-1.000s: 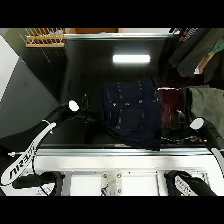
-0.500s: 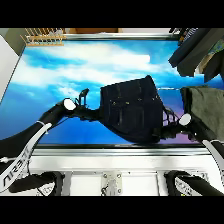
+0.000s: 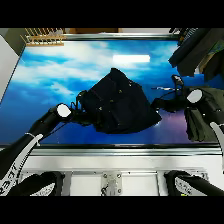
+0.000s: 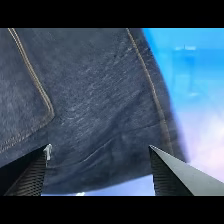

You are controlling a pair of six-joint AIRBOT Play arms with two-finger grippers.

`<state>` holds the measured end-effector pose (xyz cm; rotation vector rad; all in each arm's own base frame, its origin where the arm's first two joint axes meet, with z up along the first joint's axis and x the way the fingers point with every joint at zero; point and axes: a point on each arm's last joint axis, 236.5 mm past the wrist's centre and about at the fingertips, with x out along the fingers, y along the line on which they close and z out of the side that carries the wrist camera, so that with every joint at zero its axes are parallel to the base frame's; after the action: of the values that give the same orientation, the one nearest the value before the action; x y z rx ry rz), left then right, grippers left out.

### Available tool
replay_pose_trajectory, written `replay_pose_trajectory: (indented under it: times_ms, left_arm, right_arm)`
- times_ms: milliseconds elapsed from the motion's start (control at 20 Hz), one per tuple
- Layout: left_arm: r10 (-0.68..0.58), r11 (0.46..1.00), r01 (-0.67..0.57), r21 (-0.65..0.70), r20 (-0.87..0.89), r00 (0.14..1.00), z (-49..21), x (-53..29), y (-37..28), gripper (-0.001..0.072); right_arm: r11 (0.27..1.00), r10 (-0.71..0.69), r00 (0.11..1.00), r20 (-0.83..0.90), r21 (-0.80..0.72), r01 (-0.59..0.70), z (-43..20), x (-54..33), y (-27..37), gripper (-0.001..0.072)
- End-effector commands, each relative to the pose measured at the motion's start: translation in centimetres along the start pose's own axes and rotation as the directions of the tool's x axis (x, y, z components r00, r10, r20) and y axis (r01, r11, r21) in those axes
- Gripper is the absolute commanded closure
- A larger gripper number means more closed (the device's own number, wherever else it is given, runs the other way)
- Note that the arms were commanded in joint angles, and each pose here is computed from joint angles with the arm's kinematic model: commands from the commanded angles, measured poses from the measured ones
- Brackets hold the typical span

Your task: Fold the clothes and pants, and hang the long-sleeved shirts on hangers.

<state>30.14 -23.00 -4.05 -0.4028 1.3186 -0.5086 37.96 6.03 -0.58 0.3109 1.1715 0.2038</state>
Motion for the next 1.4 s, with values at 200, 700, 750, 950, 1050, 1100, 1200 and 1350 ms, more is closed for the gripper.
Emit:
replay_pose_trajectory:
  times_ms: [200, 700, 750, 950, 1050, 1100, 1200, 1350]
  left_arm:
    - [-0.018, 0.999, 0.016, -0.043, -0.052, 0.998, -0.4, -1.5, 0.6, 0.0032]
    - [-0.005, 0.994, 0.019, 0.105, -0.135, 0.991, -4.9, 3.8, -3.1, 0.0032]
    - [0.001, 0.996, 0.014, 0.091, -0.155, 0.988, -5.3, 4.3, -2.7, 0.0032]
    - [-0.014, 0.999, 0.02, 0.037, -0.154, 0.988, -4.9, 4.6, -2.4, 0.0691]
    - [-0.023, 0.999, 0.028, 0.036, -0.136, 0.99, -4.3, 3.6, -2.6, 0.0691]
    - [-0.024, 0.999, 0.029, 0.039, -0.126, 0.992, -4.0, 3.0, -2.6, 0.0691]
    - [-0.029, 0.998, 0.035, 0.047, -0.119, 0.993, -3.9, 2.0, -2.7, 0.0691]
    - [-0.044, 0.997, 0.052, 0.065, -0.114, 0.992, -4.0, 0.7, -3.5, 0.0691]
  right_arm:
    - [0.989, -0.078, 0.995, -0.06, 0.121, 0.085, -3.3, -3.4, -5.8, 0.0215]
    - [0.953, -0.067, 0.978, -0.199, 0.279, 0.122, -10.4, 0.2, -7.7, 0.0203]
    - [0.939, -0.071, 0.978, -0.197, 0.317, 0.132, -10.6, 0.6, -7.9, 0.0203]
    - [0.88, 0.026, 0.993, -0.119, 0.473, 0.034, -9.3, 3.2, -6.5, 0.0203]
    - [0.85, 0.065, 0.995, -0.08, 0.527, -0.013, -8.4, 4.8, -5.6, 0.0202]
    - [0.844, 0.067, 0.996, -0.065, 0.536, -0.021, -8.0, 5.6, -5.4, 0.0203]
    - [0.835, 0.054, 0.998, -0.021, 0.549, -0.034, -6.9, 7.0, -5.2, 0.0203]
    - [0.843, 0.046, 0.999, 0.02, 0.536, -0.049, -6.0, 8.2, -4.4, 0.0206]
